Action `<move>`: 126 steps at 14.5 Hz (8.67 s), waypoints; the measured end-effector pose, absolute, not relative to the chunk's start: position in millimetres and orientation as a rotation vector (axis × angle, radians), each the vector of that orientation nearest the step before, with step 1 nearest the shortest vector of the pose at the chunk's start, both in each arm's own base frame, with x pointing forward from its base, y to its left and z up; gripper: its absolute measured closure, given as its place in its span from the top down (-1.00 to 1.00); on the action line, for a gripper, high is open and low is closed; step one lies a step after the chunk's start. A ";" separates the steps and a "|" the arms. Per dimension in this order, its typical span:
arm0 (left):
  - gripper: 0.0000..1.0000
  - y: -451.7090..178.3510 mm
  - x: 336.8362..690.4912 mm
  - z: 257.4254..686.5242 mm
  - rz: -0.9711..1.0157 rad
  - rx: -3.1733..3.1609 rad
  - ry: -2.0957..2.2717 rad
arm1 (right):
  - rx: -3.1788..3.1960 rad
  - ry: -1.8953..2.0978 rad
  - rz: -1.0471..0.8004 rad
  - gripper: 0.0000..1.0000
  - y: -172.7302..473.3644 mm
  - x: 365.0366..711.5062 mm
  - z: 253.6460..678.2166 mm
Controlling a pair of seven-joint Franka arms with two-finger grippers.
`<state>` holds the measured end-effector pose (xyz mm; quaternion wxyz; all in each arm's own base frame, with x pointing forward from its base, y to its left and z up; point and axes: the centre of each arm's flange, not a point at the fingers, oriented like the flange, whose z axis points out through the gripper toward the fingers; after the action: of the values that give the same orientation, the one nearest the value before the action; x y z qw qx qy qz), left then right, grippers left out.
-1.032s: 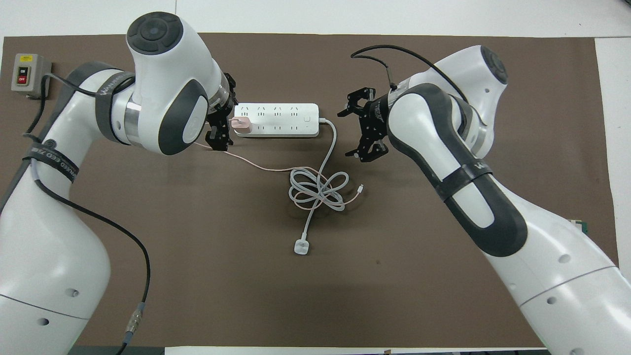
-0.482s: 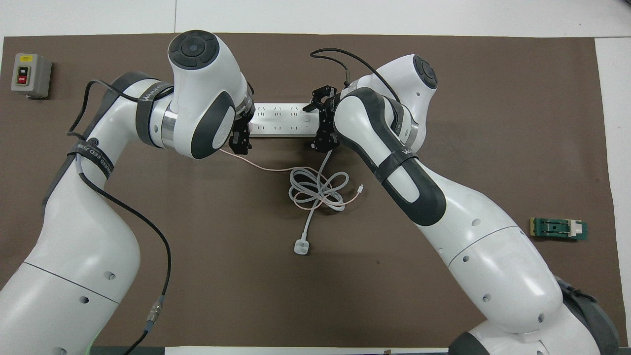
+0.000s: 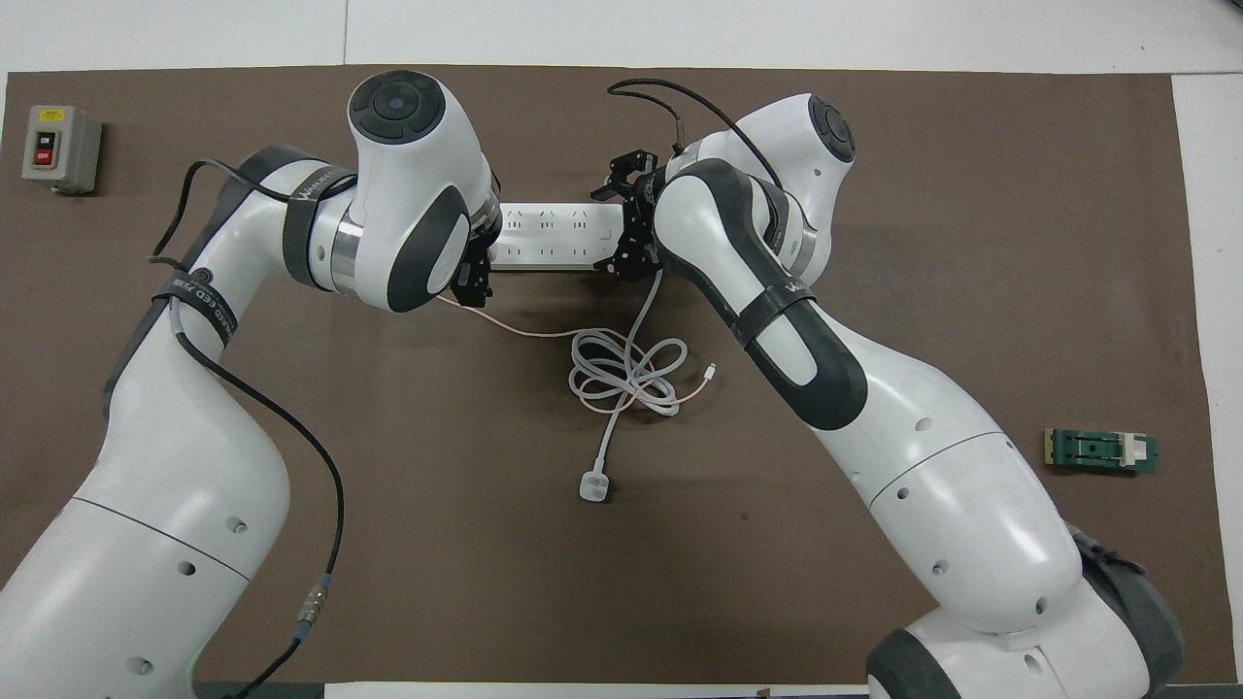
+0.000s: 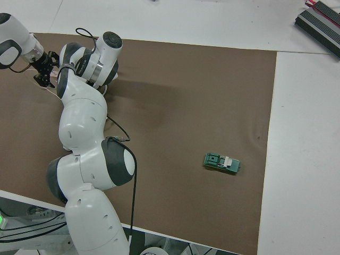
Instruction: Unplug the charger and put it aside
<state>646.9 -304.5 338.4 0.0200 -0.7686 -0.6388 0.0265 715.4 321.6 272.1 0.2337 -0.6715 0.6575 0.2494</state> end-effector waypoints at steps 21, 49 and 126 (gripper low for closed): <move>-0.38 -299.1 656.5 337.0 0.054 -2.459 -1.932 | -1.890 1.808 0.643 0.86 336.5 712.1 251.8; -0.38 -291.7 636.9 399.4 0.209 -2.792 -1.136 | -1.887 1.808 0.631 1.00 337.3 712.5 250.7; 1.00 26.7 554.2 596.8 0.088 -3.146 -0.314 | -3.164 -0.025 0.103 1.00 -18.7 536.2 624.6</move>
<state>554.2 26.7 596.8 -0.0104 -0.9946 -0.0992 0.0279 536.2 -18.7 624.6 -0.0122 -0.9994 -0.0078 0.0325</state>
